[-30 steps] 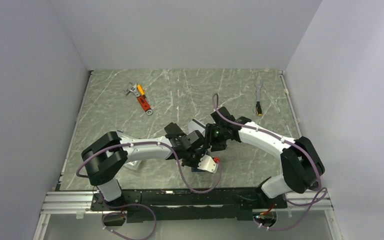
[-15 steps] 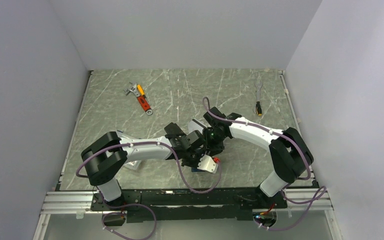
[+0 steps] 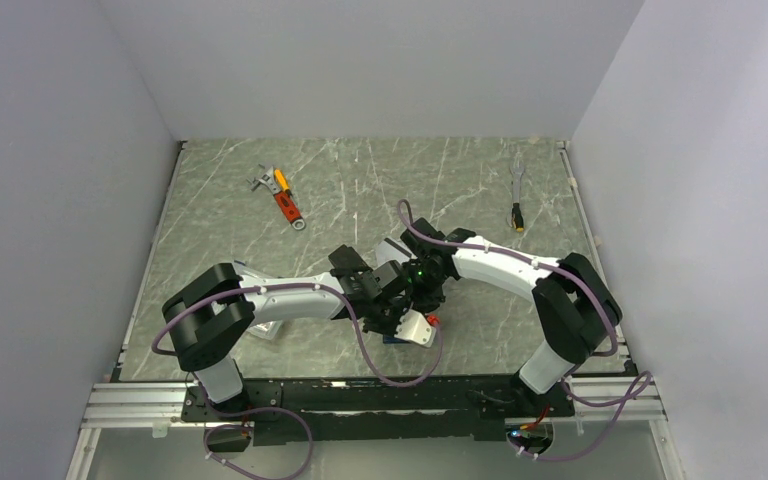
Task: Put the credit cards into the card holder
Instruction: Close the card holder at the center of the board.
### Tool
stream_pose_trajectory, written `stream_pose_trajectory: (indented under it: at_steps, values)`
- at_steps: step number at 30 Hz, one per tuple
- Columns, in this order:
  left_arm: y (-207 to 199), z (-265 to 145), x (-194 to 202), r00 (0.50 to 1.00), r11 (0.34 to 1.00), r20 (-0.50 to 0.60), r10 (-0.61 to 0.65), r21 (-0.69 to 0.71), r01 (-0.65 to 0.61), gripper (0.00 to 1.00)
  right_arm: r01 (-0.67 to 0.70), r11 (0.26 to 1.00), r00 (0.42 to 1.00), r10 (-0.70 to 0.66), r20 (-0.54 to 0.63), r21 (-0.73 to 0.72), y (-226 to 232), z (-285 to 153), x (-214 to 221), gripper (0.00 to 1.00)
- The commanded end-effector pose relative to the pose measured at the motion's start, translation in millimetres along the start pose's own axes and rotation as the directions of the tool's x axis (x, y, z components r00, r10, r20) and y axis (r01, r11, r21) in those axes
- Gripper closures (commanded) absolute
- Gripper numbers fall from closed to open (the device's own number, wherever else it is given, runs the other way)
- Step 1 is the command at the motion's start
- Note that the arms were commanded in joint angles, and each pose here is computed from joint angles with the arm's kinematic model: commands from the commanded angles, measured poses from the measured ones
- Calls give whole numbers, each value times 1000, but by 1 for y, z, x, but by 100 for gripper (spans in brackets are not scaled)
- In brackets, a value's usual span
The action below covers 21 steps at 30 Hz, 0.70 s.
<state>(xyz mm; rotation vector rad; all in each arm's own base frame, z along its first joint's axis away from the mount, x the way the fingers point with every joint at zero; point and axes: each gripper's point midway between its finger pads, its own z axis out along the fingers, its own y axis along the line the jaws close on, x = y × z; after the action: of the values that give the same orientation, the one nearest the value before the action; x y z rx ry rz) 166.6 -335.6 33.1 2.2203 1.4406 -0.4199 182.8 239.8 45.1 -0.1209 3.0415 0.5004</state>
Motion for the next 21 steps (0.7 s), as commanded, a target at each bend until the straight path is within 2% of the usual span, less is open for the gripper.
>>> stream_pose_trajectory:
  at_steps: [1,10,15,21]
  values:
    - [-4,-6,9,1000,1000,-27,3,9,-3,100,3,1000,1000,-3,10,4,5,-4,-5,78]
    - [-5,-6,9,1000,1000,-27,3,6,-3,100,-12,1000,1000,11,8,8,2,-3,-3,99]
    - [-5,-7,9,1000,1000,-25,3,6,-3,100,-22,1000,1000,22,11,-4,2,-2,0,100]
    - [-4,-7,9,1000,1000,-17,7,-6,-7,100,-34,996,999,35,6,-88,13,4,4,100]
